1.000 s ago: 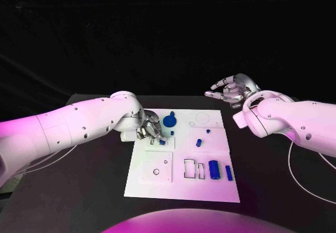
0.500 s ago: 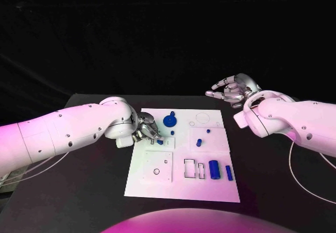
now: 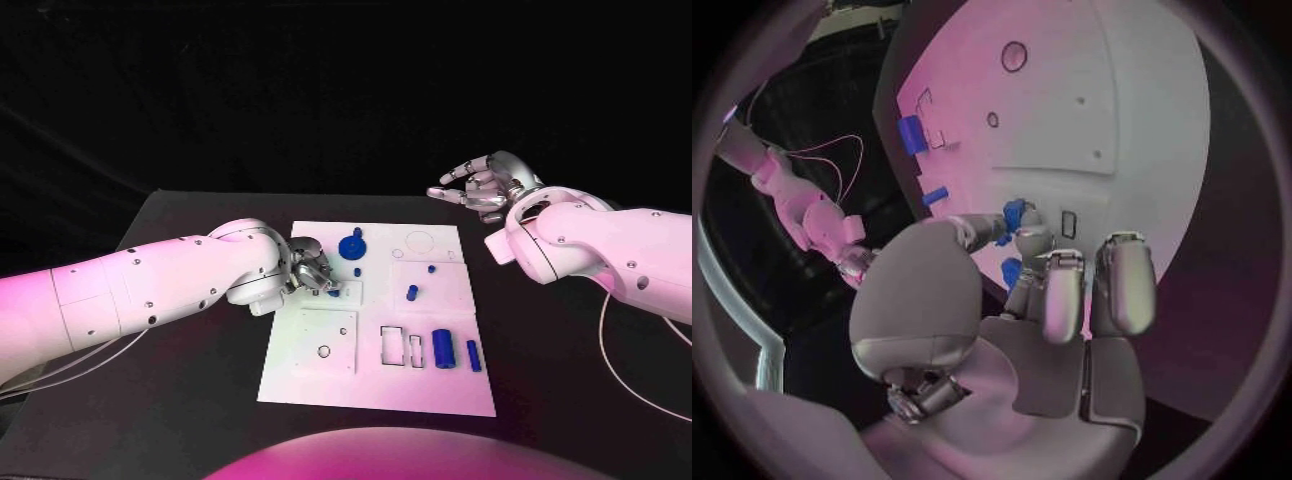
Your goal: Assemble the parts on the task board
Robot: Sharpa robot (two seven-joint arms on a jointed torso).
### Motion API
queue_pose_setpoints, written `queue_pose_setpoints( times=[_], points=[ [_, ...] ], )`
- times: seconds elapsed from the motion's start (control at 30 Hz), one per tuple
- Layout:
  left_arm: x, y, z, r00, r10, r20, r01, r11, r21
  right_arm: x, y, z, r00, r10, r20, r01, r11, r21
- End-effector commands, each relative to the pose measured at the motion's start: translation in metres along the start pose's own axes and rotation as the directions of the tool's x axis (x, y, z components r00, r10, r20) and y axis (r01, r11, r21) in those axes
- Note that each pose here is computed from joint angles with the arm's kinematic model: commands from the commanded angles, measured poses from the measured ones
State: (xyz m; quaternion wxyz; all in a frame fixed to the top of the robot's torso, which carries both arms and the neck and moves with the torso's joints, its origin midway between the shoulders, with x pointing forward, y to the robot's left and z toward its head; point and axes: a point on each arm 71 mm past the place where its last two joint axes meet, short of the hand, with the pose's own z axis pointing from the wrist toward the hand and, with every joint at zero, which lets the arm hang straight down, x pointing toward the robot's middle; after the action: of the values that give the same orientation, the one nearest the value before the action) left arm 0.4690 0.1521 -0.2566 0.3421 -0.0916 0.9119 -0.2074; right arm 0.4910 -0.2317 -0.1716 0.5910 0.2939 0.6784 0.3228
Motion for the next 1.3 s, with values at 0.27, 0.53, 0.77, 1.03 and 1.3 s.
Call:
queue_pose_setpoints(
  times=[0.27, 0.53, 0.77, 1.03, 1.3],
  points=[
    [-0.0020, -0.0030, -0.0002, 0.995, 0.064, 0.081, -0.066, 0.998, 0.015, 0.0011, -0.0002, -0.0003, 1.000, -0.003, -0.013, 0.003, 1.000, -0.005],
    [-0.0001, -0.0020, -0.0003, 0.995, 0.079, 0.054, -0.079, 0.997, 0.007, 0.0014, -0.0007, -0.0002, 1.000, -0.003, -0.014, 0.003, 1.000, -0.004],
    [0.0019, -0.0012, -0.0001, 0.995, 0.101, 0.019, -0.101, 0.995, 0.001, 0.0016, -0.0014, -0.0002, 1.000, -0.004, -0.015, 0.004, 1.000, -0.002],
    [0.0017, 0.0004, 0.0005, 0.994, 0.108, 0.008, -0.108, 0.994, -0.006, 0.0018, -0.0018, -0.0003, 1.000, -0.004, -0.016, 0.004, 1.000, -0.001],
    [0.0019, -0.0004, 0.0011, 0.994, 0.109, 0.005, -0.109, 0.994, -0.006, 0.0022, -0.0018, -0.0002, 1.000, -0.004, -0.017, 0.004, 1.000, -0.001]
  ],
)
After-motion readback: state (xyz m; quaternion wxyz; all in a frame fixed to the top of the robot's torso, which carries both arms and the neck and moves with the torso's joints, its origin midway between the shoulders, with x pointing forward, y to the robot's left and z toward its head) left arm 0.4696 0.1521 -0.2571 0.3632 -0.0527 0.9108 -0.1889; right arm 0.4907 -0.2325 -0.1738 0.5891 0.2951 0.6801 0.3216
